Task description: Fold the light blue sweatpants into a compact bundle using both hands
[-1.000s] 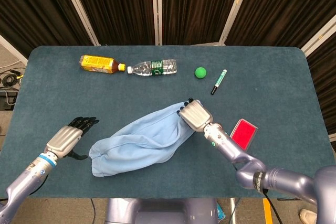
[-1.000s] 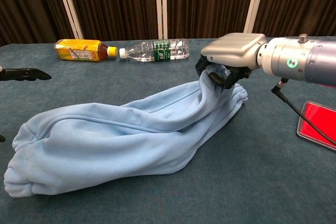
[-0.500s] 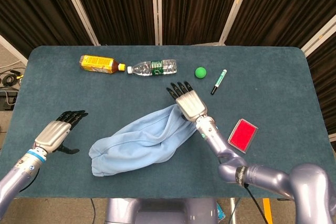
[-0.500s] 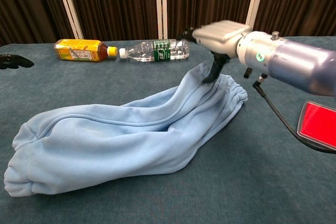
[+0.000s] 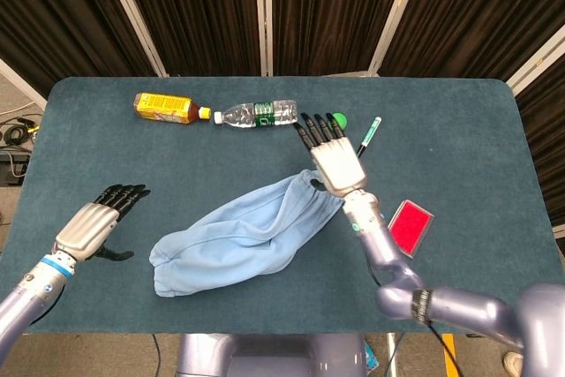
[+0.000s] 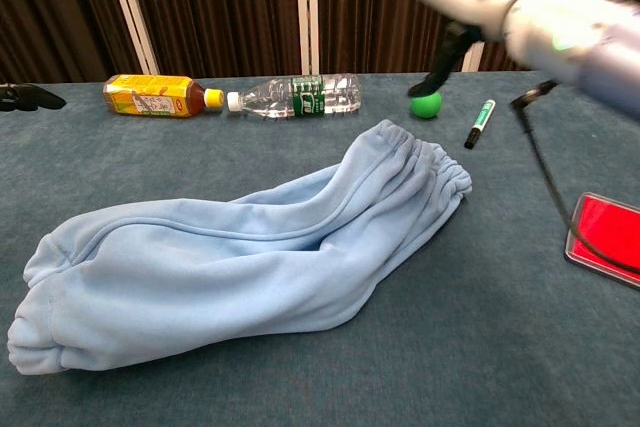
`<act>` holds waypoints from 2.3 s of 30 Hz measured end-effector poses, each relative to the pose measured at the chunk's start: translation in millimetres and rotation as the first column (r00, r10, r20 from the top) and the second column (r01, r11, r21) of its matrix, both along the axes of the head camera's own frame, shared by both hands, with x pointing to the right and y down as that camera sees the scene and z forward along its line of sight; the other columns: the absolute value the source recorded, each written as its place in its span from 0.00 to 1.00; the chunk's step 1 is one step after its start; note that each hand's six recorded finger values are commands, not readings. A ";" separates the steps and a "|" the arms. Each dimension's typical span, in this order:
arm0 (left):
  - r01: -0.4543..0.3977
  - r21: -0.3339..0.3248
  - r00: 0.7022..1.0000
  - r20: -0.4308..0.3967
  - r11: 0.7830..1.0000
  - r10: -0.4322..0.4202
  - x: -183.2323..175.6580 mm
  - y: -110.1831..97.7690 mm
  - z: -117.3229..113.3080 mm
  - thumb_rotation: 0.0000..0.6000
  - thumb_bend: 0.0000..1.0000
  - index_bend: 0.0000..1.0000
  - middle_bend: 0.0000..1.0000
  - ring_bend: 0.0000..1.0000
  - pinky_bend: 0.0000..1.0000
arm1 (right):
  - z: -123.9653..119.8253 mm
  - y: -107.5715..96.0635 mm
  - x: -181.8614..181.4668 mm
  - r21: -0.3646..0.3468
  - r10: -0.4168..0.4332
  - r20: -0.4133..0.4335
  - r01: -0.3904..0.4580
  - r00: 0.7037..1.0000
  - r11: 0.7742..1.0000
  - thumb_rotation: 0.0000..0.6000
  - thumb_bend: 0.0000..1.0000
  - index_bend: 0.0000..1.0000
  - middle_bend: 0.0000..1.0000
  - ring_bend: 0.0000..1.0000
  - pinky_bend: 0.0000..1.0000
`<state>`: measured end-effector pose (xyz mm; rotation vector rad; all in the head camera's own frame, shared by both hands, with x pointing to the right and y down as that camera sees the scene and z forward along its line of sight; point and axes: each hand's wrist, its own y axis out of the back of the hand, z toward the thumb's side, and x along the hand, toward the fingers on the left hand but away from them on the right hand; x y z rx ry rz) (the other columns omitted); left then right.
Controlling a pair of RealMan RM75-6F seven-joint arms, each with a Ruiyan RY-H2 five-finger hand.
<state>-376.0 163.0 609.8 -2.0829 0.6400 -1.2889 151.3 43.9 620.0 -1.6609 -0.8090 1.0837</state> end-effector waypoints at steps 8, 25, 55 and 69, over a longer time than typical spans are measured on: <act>-0.196 0.095 0.978 -0.055 0.976 0.202 20.4 15.8 -8.0 1.00 0.12 0.00 0.00 0.00 0.00 | -40.6 37.8 94.8 -0.014 0.057 -0.005 -0.057 0.998 0.998 1.00 0.00 0.00 0.00 0.00 0.00; -0.356 0.131 0.897 -0.230 0.925 0.378 96.0 31.8 -12.2 1.00 0.60 0.00 0.00 0.00 0.00 | -74.7 137.7 231.0 -0.038 0.344 0.042 -0.343 0.938 0.939 1.00 0.00 0.00 0.00 0.00 0.00; -0.395 -0.106 0.871 -0.359 0.913 0.335 248.1 52.2 49.0 1.00 0.66 0.00 0.00 0.00 0.10 | -97.0 157.4 250.3 -0.017 0.383 0.120 -0.383 0.916 0.923 1.00 0.00 0.03 0.00 0.00 0.00; -0.247 -0.214 0.944 -0.275 0.945 0.184 225.3 24.6 80.0 1.00 0.66 0.00 0.00 0.00 0.09 | -98.8 158.8 247.5 -0.021 0.378 0.129 -0.379 0.917 0.925 1.00 0.00 0.03 0.00 0.00 0.00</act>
